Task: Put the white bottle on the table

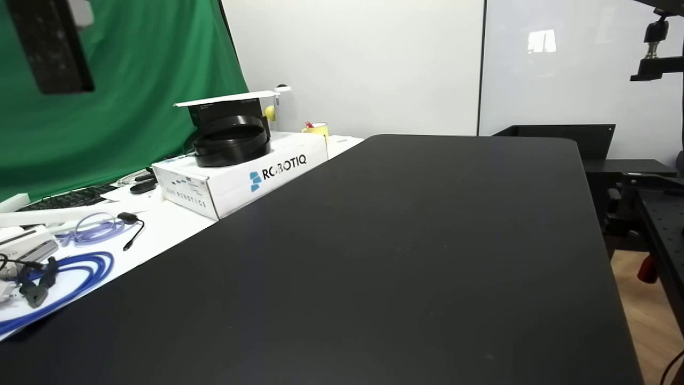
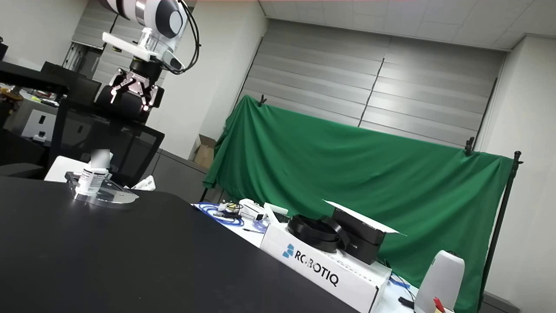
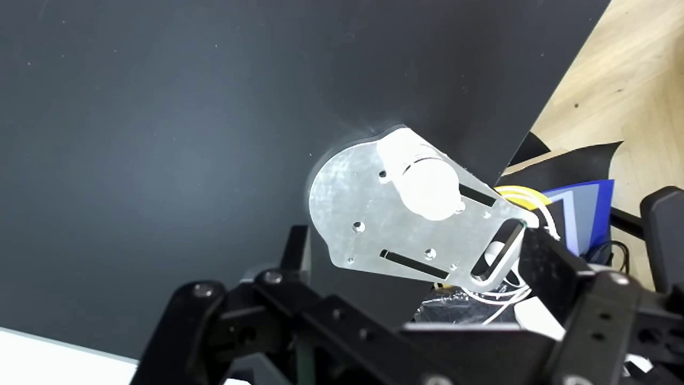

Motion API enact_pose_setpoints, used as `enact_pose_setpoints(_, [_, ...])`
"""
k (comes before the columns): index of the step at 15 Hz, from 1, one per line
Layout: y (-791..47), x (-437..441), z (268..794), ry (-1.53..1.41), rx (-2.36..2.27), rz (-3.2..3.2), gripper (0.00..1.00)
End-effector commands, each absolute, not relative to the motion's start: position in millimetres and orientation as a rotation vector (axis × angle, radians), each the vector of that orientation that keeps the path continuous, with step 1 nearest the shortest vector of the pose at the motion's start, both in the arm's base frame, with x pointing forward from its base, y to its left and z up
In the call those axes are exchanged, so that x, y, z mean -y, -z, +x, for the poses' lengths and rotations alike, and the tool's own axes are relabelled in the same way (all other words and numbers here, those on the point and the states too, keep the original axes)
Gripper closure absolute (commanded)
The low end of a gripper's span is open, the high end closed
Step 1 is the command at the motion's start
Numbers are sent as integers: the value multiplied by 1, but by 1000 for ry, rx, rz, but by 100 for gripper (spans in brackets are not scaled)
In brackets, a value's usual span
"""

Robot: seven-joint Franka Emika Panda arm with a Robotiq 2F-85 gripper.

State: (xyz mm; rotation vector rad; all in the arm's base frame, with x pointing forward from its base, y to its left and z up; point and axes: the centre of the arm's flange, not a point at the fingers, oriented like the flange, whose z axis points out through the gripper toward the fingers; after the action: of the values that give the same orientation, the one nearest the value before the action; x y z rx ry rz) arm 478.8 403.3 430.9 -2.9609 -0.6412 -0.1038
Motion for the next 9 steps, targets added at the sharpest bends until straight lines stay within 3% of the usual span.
enact_pose_setpoints(1, [-431,-403,479,104,641,-2961,0])
enact_pose_setpoints(9, [-401,-415,553,185,769,-3052,0])
